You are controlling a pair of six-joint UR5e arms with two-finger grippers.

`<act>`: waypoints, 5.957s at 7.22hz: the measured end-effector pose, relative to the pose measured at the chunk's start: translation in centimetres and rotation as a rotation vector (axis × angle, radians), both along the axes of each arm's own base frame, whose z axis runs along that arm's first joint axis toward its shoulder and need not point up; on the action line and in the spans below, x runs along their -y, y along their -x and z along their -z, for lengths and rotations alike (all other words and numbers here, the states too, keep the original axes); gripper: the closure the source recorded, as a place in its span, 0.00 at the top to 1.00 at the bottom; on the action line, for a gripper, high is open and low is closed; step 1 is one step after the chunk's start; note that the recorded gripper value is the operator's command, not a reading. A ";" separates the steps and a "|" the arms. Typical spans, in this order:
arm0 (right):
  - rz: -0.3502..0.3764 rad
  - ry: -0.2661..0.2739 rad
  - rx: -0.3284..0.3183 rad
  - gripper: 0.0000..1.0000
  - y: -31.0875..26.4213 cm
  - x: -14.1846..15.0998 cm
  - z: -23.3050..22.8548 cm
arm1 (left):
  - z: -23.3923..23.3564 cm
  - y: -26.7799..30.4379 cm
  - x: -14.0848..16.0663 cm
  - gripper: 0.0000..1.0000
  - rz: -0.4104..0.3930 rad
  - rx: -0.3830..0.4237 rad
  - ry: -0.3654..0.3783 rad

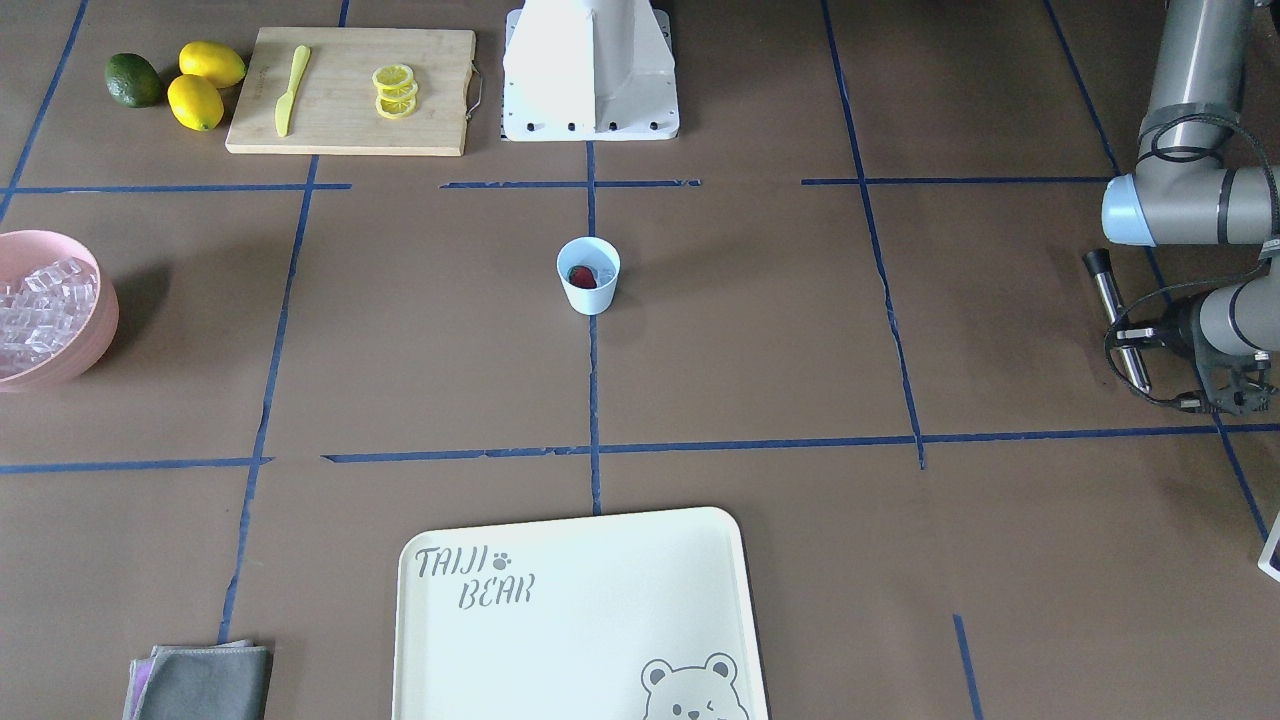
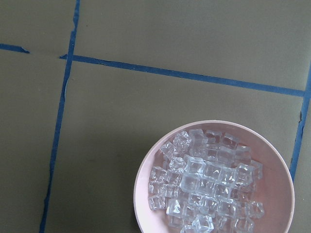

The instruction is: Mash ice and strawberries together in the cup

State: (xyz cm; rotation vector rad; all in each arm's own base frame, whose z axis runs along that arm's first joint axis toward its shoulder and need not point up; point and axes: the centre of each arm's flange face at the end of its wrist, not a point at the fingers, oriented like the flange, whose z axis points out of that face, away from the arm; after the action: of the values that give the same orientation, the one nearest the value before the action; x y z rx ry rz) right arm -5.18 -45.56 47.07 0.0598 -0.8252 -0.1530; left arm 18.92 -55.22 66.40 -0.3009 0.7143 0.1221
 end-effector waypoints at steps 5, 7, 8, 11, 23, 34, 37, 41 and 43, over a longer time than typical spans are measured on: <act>-0.001 -0.005 0.001 1.00 -0.1 -0.1 0.3 | 0.3 0.1 0.0 1.00 0.006 -0.003 0.000; -0.013 0.005 -0.005 1.00 -1.0 -0.4 -0.3 | 3.8 2.3 0.9 1.00 0.033 -0.041 -0.074; -0.013 0.014 -0.013 1.00 -1.8 -0.7 -1.4 | 5.9 6.1 1.0 1.00 0.055 -0.074 -0.149; 0.042 0.012 -0.038 1.00 -5.1 -1.5 -7.6 | 8.3 18.5 -0.4 1.00 0.201 -0.218 -0.236; 0.066 0.036 -0.104 1.00 -9.6 -1.8 -13.1 | 0.2 25.9 -9.9 1.00 0.157 -0.087 -0.222; 0.090 0.047 -0.108 1.00 -8.8 -2.4 -13.6 | 6.3 22.5 -9.0 1.00 0.144 -0.161 -0.274; 0.090 0.059 -0.107 1.00 -8.8 -2.5 -14.2 | 6.4 22.2 -9.2 1.00 0.070 -0.091 -0.335; 0.087 0.059 -0.106 1.00 -8.8 -2.5 -14.1 | 5.5 22.3 -10.3 1.00 0.067 -0.099 -0.320; 0.087 0.060 -0.106 1.00 -8.8 -2.5 -14.2 | 4.9 22.1 -10.7 1.00 0.074 -0.124 -0.301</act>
State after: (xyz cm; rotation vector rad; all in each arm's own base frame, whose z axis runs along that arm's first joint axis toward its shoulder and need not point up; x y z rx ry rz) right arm 3.64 -43.09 61.22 -0.0405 -0.7265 -0.2113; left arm -3.22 -44.53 61.55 0.0214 0.8166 0.1772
